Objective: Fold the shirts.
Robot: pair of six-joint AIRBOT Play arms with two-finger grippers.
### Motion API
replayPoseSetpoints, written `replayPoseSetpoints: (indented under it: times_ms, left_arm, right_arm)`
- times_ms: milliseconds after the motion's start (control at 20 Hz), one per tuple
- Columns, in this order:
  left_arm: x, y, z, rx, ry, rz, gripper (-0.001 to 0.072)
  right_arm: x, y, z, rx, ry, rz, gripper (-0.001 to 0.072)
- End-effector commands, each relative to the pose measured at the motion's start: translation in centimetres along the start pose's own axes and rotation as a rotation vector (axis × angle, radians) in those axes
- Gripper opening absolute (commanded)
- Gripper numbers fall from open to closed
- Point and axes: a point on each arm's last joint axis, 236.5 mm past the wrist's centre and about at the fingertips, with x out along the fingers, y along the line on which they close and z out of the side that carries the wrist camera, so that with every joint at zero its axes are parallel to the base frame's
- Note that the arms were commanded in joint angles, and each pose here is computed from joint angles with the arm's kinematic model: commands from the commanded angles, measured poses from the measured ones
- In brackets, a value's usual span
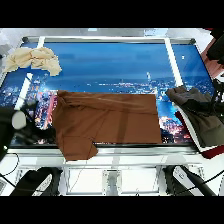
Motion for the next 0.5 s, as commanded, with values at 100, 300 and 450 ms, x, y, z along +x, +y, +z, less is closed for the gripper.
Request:
replayPoseSetpoints:
  times_ms: [100,300,450]
  left_arm:
    - [6.7,-4.4,-7.9,-0.134,0.287,-0.182,0.0702]
    - [8.2,-4.4,-7.2,-0.239,0.260,-0.173,0.0673]
    - [8.2,-8.2,-6.0,-0.301,0.248,-0.333,0.0672]
  right_arm:
    - [-0.5,2.6,0.9,0.009,-0.043,0.111,0.0326]
    - [-0.6,3.6,1.3,0.013,-0.060,0.152,0.0326]
    - [-0.7,3.9,1.3,0.009,-0.061,0.165,0.0326]
